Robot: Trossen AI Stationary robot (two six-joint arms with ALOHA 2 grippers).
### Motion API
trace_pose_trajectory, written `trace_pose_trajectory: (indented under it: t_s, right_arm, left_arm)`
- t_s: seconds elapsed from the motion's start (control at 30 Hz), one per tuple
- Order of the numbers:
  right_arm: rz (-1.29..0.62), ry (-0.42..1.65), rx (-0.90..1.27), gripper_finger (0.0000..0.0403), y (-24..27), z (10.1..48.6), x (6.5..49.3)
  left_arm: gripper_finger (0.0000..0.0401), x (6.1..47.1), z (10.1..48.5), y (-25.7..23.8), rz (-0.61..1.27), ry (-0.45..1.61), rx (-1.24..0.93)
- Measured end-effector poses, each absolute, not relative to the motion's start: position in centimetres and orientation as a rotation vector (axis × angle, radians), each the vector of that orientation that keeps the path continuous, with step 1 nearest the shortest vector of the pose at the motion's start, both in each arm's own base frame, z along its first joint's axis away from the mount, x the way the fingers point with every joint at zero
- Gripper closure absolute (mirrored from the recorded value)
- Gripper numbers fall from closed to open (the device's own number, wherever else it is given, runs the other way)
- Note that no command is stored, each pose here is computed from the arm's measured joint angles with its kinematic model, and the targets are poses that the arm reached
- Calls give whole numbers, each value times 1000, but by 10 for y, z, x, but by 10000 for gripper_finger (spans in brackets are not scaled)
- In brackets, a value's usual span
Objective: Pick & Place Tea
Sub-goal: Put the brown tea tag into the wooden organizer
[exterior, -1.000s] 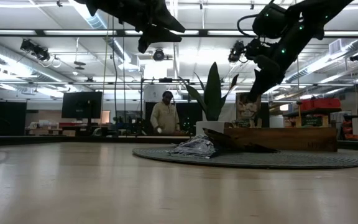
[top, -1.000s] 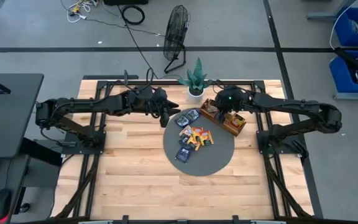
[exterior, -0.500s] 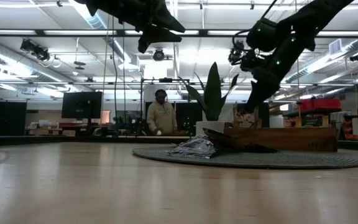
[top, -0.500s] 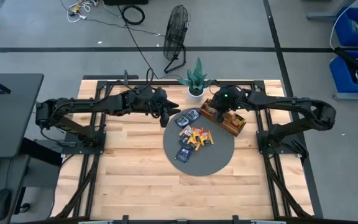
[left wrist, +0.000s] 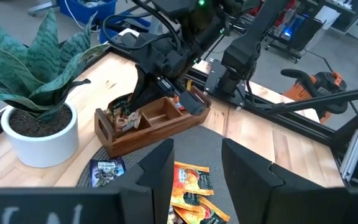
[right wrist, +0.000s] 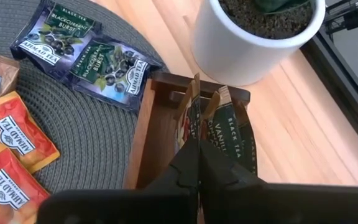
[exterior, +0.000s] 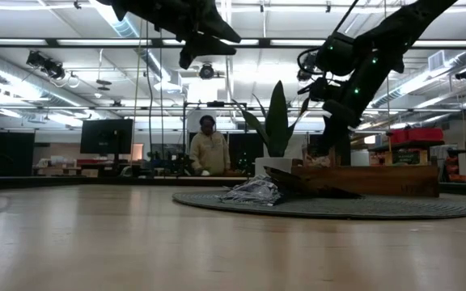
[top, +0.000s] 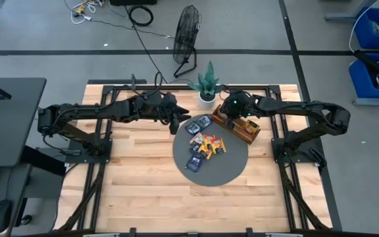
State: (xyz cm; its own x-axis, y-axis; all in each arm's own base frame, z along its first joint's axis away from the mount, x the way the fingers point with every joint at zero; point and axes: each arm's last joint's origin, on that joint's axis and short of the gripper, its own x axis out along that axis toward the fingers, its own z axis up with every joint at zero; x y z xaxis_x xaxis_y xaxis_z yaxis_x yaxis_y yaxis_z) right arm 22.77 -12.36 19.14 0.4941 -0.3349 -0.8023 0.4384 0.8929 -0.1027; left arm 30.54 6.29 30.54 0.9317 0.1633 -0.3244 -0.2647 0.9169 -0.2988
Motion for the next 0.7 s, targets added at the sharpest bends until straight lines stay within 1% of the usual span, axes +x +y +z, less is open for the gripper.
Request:
trace_pose_trajectory:
  t_s: [0.5,0.6,0.7]
  right_arm:
    - [-475,958,137,397,-127,182,233]
    - [-480,956,147,386,-127,182,233]
    - [-490,963,172,363,-126,181,232]
  left_arm:
    - [263,305,305,63,234,298,-339]
    - [263,305,305,63,234,298,-342]
    - [263,305,305,63,236,297,-354]
